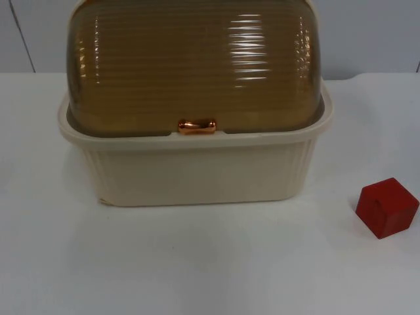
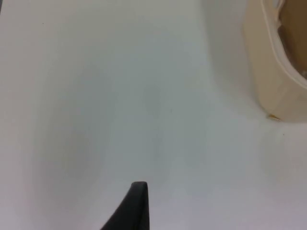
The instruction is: Open the box lid with the left hand, place the block into the box with the right hand, then close the box lid with the left hand.
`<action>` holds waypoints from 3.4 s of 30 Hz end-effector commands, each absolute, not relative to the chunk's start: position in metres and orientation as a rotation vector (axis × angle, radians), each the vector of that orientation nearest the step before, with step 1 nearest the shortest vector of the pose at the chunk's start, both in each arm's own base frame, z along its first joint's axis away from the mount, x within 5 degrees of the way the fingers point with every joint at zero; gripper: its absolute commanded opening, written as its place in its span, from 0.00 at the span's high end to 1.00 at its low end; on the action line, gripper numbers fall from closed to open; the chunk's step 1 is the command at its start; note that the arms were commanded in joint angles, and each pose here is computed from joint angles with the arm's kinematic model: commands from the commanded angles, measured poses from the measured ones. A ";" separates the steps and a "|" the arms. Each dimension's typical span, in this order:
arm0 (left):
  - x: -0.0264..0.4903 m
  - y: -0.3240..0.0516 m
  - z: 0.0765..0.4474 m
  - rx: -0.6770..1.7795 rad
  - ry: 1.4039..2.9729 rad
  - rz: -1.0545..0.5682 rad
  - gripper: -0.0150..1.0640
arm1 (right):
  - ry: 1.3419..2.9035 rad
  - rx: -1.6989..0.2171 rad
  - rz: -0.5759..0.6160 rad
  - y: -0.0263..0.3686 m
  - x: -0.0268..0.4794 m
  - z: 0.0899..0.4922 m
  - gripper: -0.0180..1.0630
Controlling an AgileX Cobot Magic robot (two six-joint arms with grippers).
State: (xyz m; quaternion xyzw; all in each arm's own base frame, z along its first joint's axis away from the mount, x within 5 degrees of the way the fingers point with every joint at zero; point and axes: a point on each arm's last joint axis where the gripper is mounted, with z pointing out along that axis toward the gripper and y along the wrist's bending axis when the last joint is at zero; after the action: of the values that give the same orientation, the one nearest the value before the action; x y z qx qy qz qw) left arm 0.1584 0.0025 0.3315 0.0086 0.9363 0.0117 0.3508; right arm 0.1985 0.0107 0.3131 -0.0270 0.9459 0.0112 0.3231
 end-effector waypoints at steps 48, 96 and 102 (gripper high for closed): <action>0.253 -0.155 0.222 1.530 2.128 0.181 0.99 | 2.456 -0.070 0.026 0.010 0.200 0.317 0.01; 0.281 -0.199 0.177 1.622 1.778 0.155 0.99 | 2.450 -0.066 0.024 0.009 0.201 0.317 0.01; 0.288 -0.190 0.178 1.583 1.795 0.165 0.99 | 2.450 -0.066 0.024 0.009 0.201 0.317 0.01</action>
State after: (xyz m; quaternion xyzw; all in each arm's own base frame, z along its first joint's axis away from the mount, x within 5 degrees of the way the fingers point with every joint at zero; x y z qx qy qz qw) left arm 0.2827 -0.1940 0.1771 0.6254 0.6909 0.0634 0.3569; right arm 0.1993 0.0106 0.3131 -0.0290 0.9451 0.0098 0.3254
